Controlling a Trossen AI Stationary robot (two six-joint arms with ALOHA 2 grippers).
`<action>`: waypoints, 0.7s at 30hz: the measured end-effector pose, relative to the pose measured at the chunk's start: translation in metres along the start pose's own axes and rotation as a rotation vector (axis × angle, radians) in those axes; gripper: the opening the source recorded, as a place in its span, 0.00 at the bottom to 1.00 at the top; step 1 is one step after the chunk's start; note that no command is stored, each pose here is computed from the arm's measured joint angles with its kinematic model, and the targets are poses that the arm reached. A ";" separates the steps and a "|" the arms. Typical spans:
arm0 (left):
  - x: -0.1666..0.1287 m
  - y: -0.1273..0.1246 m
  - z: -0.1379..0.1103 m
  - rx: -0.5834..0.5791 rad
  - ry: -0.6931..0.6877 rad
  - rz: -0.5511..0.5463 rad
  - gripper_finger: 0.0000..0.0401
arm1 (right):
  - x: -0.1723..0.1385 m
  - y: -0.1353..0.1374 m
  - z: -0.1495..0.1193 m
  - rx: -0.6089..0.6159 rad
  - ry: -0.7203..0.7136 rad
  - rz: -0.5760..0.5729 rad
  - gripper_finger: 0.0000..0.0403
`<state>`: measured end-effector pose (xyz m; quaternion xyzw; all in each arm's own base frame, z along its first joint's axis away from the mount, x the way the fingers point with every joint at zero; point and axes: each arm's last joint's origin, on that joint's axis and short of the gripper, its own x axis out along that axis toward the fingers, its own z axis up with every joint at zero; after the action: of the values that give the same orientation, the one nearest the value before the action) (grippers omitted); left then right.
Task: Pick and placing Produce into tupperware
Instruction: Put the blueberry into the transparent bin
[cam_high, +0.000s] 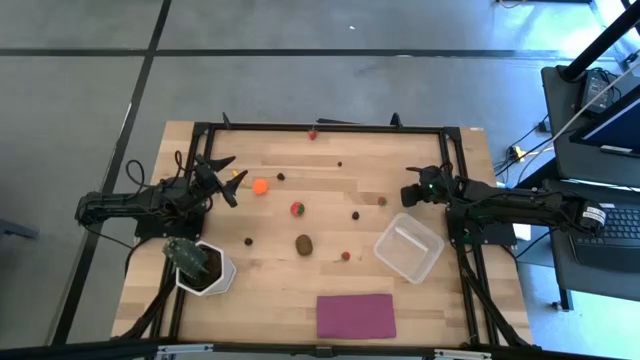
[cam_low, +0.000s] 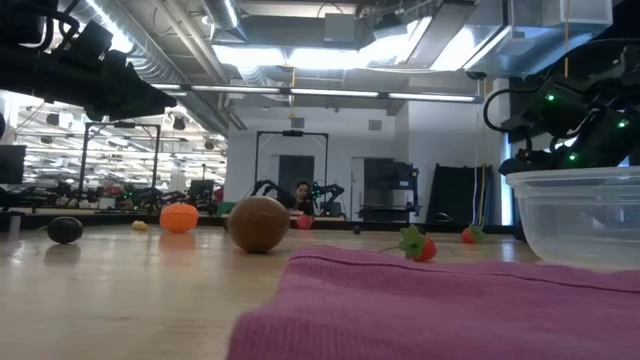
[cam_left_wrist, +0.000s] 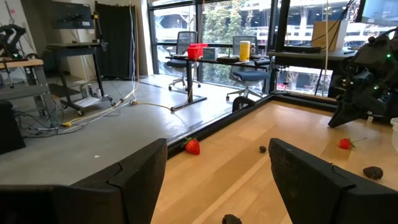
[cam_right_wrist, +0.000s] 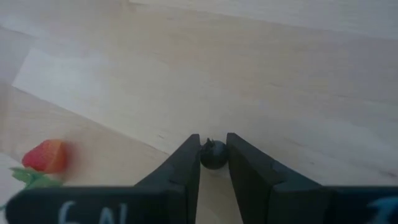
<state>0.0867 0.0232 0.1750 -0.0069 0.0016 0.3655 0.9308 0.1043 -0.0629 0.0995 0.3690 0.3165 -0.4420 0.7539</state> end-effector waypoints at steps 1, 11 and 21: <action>0.000 0.000 0.000 0.000 0.000 0.000 0.68 | 0.000 0.000 0.000 0.015 -0.004 0.001 0.21; 0.000 0.000 0.000 0.000 0.000 0.000 0.68 | -0.001 0.005 0.006 0.058 -0.045 0.050 0.21; 0.000 0.000 0.000 0.000 0.000 0.000 0.68 | -0.026 0.042 0.046 -0.109 -0.082 0.269 0.21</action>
<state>0.0867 0.0232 0.1750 -0.0067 0.0019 0.3654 0.9308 0.1383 -0.0763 0.1560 0.3482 0.2568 -0.3335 0.8376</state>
